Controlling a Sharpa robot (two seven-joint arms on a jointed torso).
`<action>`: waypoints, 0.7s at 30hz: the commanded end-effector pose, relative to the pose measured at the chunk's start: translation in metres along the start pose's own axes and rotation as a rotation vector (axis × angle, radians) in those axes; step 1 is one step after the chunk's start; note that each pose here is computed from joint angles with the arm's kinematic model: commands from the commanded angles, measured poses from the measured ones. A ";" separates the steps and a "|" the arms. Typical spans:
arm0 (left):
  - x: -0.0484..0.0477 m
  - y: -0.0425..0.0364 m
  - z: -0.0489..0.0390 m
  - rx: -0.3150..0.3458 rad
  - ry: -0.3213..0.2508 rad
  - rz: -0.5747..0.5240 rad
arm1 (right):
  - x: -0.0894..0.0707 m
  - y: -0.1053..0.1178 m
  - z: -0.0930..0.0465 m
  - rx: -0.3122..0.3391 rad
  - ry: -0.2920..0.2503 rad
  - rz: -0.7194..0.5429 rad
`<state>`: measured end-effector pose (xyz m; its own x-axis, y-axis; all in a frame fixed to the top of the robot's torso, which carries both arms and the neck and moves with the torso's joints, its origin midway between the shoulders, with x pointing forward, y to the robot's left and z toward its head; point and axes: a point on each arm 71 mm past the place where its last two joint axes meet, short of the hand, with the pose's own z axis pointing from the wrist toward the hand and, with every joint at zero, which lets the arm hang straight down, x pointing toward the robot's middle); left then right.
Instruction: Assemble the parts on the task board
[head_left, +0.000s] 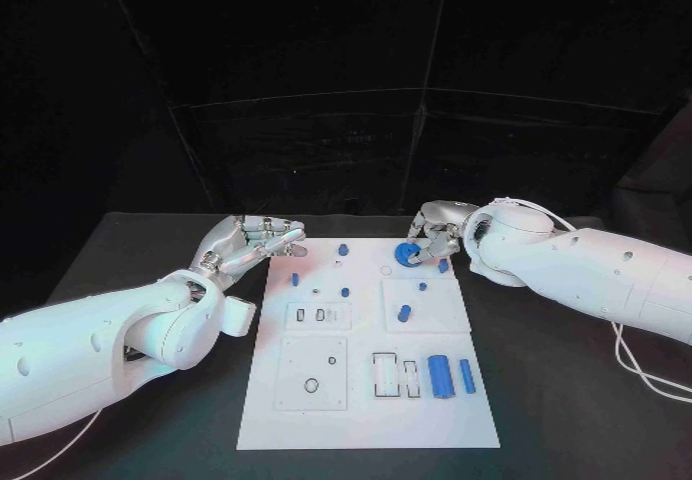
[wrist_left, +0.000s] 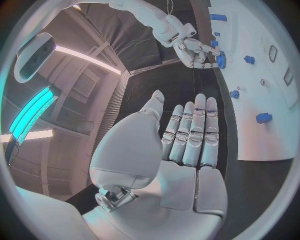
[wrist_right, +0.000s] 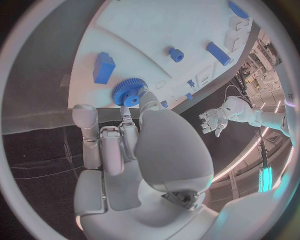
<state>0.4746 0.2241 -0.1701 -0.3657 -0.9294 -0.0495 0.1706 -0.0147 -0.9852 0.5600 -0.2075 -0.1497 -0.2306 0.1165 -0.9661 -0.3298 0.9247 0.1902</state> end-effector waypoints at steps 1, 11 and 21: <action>0.0012 -0.0010 0.0006 0.003 0.016 -0.006 | 0.002 -0.001 0.001 0.004 0.015 -0.025; 0.0009 -0.0007 0.0006 0.000 0.016 -0.006 | -0.004 0.003 0.000 -0.005 -0.084 -0.036; -0.0001 -0.0007 0.0002 -0.002 0.013 -0.010 | -0.008 0.023 -0.006 -0.072 -0.187 -0.020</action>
<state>0.4749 0.2248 -0.1705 -0.3689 -0.9283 -0.0468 0.1650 -0.0158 -0.9862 0.5504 -0.1930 -0.1440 -0.1271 0.1425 -0.9816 -0.3808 0.9068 0.1809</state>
